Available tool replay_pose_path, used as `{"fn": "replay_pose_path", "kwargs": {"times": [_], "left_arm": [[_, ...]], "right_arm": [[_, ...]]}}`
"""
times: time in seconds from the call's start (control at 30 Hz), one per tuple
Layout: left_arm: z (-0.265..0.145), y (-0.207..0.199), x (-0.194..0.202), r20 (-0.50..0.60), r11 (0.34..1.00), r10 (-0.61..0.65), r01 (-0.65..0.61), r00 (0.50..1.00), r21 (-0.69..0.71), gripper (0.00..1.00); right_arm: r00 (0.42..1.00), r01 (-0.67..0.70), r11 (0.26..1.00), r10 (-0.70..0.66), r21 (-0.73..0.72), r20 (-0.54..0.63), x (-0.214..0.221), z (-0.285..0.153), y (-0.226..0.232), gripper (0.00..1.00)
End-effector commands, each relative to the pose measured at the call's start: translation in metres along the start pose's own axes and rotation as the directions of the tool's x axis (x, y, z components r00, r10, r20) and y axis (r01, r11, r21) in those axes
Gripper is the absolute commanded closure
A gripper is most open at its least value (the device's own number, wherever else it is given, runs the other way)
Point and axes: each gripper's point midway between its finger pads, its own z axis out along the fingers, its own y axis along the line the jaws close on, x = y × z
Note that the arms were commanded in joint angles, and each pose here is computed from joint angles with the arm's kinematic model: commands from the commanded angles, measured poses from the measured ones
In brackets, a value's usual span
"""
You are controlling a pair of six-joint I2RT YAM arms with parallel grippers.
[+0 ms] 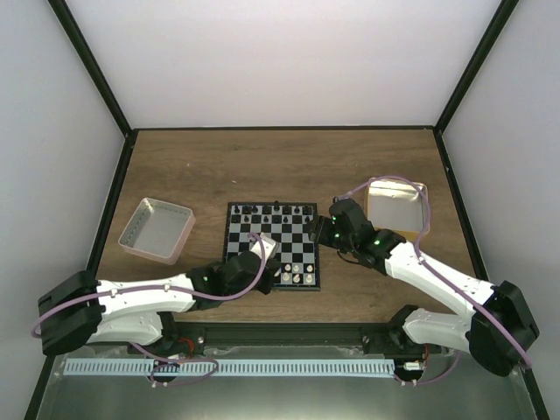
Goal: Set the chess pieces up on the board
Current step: Place the chess piece on the chessboard.
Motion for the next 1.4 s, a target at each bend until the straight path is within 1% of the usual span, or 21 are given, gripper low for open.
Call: {"fn": "replay_pose_path", "kwargs": {"times": [0.0, 0.3, 0.77, 0.93, 1.03, 1.17, 1.3, 1.37], "left_arm": [[0.006, -0.005, 0.003, 0.005, 0.998, 0.056, -0.056, 0.998, 0.024, 0.96], [0.019, -0.002, 0.017, -0.028, 0.995, 0.098, -0.098, 0.995, 0.014, 0.96], [0.027, 0.004, 0.029, -0.049, 0.994, 0.111, -0.112, 0.993, -0.004, 0.95], [0.026, 0.003, 0.031, -0.058, 0.994, 0.113, -0.113, 0.992, 0.004, 0.87], [0.025, 0.007, 0.032, -0.059, 0.994, 0.112, -0.113, 0.992, -0.012, 0.85], [0.024, 0.009, 0.032, -0.059, 0.993, 0.116, -0.118, 0.991, -0.023, 0.85], [0.023, 0.008, 0.030, -0.055, 0.993, 0.117, -0.118, 0.992, -0.020, 0.79], [0.023, 0.008, 0.030, -0.055, 0.993, 0.117, -0.118, 0.992, -0.020, 0.78]], "right_arm": [[1.000, -0.018, 1.000, 0.018, -0.001, 0.010, -0.003, 0.001, 0.000, 0.35], [1.000, -0.011, 1.000, 0.011, 0.002, 0.005, -0.003, 0.003, 0.000, 0.35], [1.000, -0.008, 1.000, 0.008, 0.012, -0.003, 0.000, 0.005, -0.004, 0.35], [1.000, -0.008, 1.000, 0.008, 0.013, -0.005, 0.001, 0.006, -0.004, 0.35], [1.000, -0.009, 1.000, 0.009, 0.013, -0.007, 0.002, 0.006, -0.005, 0.35], [1.000, -0.010, 1.000, 0.010, 0.010, -0.009, 0.002, 0.006, -0.005, 0.35], [1.000, -0.010, 1.000, 0.010, 0.011, -0.012, 0.003, 0.007, -0.005, 0.35], [1.000, -0.010, 1.000, 0.010, 0.011, -0.012, 0.003, 0.007, -0.005, 0.35]]}}
